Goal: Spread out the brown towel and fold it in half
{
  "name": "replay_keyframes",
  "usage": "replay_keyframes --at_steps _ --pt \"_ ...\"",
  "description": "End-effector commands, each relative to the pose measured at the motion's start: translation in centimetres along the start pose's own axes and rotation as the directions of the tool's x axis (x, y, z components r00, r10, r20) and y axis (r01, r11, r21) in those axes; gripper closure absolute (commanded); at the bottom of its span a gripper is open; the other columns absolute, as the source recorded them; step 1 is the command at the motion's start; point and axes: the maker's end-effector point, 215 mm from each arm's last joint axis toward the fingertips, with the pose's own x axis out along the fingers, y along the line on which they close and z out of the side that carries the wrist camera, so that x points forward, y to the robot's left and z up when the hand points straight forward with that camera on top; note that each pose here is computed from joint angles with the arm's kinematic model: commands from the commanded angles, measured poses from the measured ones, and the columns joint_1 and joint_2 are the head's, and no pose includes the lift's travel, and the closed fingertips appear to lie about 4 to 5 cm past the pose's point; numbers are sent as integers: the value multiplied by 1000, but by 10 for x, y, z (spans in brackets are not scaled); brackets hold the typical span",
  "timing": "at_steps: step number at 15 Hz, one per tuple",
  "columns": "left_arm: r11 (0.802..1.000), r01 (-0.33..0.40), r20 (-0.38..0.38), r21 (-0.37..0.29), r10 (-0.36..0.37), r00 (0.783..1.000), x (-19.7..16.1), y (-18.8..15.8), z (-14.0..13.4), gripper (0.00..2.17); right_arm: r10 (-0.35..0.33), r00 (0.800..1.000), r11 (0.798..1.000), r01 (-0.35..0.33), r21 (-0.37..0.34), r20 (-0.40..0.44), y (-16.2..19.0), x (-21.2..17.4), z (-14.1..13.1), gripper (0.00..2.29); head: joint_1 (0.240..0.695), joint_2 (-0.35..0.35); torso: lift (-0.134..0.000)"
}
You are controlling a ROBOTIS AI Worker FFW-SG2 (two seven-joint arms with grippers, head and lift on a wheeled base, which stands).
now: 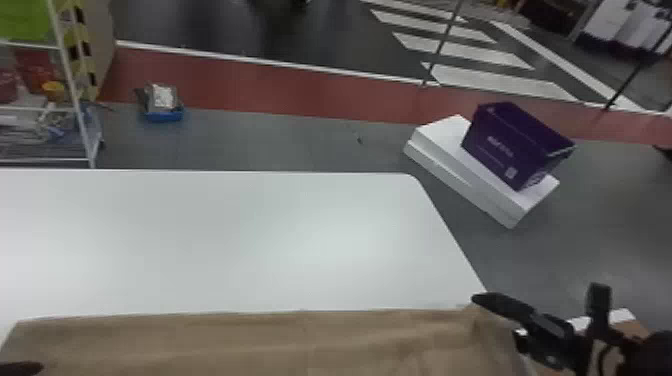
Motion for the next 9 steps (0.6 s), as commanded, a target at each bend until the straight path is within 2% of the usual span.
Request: replay_keyframes --at_steps 1,4,6,9 --pt "1000 6 -38 3 -5 999 15 2 -8 147 -6 1000 1000 6 -24 -8 6 -1 1 46 695 -350 -124" --pt "1000 8 -71 2 -8 997 24 6 -18 147 -102 993 994 100 -33 -64 4 -11 -7 53 695 -350 -124" --pt "1000 6 -76 0 -6 997 27 9 -19 147 -177 980 983 172 -59 -90 4 -18 -7 53 695 -350 -124" --pt "1000 -2 -83 2 2 997 28 14 -19 147 -328 935 941 312 -133 -131 -3 -32 -6 53 695 -350 -124"
